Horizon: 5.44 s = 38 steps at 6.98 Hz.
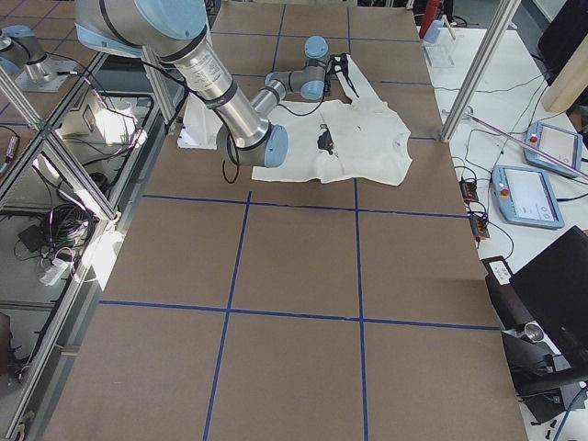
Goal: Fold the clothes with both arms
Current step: 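Carry the sleeve with the right gripper across the shirt body, then release the sleeve and lift the right gripper away from the shirt, then grasp the cuff of the other sleeve with the left gripper, then carry the sleeve with the left gripper across the shirt body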
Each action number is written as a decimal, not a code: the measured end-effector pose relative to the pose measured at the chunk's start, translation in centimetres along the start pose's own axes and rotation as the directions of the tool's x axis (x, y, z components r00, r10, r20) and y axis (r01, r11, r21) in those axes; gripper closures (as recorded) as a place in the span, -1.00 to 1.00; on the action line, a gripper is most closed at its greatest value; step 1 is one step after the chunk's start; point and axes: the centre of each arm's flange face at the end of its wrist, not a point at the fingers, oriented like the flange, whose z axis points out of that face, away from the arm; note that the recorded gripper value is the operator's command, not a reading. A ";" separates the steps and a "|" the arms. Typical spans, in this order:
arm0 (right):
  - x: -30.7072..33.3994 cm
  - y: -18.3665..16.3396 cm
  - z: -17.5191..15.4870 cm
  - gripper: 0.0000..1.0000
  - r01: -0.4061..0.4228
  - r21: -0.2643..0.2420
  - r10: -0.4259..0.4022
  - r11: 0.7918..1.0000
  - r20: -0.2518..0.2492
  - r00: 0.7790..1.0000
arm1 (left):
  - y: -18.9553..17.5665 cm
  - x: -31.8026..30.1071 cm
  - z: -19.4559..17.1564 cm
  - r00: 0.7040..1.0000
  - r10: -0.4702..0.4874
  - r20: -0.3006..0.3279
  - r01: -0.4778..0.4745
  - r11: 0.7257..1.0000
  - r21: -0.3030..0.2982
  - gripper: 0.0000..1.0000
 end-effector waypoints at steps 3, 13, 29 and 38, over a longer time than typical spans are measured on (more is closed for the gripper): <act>5.4 -5.0 -3.8 -1.00 -0.128 -0.049 0.110 0.991 -0.278 0.954 | -0.4 10.5 6.5 0.975 -0.206 -0.086 0.210 0.977 0.041 -1.00; 30.5 -9.6 -21.4 -1.00 -0.127 -0.237 -0.007 0.963 -0.494 0.869 | 3.7 19.9 18.1 0.920 -0.391 0.011 0.388 0.916 0.099 -0.80; 45.5 -7.4 -28.5 -1.00 -0.091 -0.283 -0.087 0.955 -0.559 0.824 | -11.1 39.5 7.4 0.895 -0.429 -0.126 0.433 0.901 0.010 1.00; 51.0 -5.6 -30.6 -1.00 -0.118 -0.232 -0.029 0.966 -0.547 0.837 | -16.6 88.7 5.1 0.652 -0.657 -0.380 0.648 0.742 -0.172 -0.87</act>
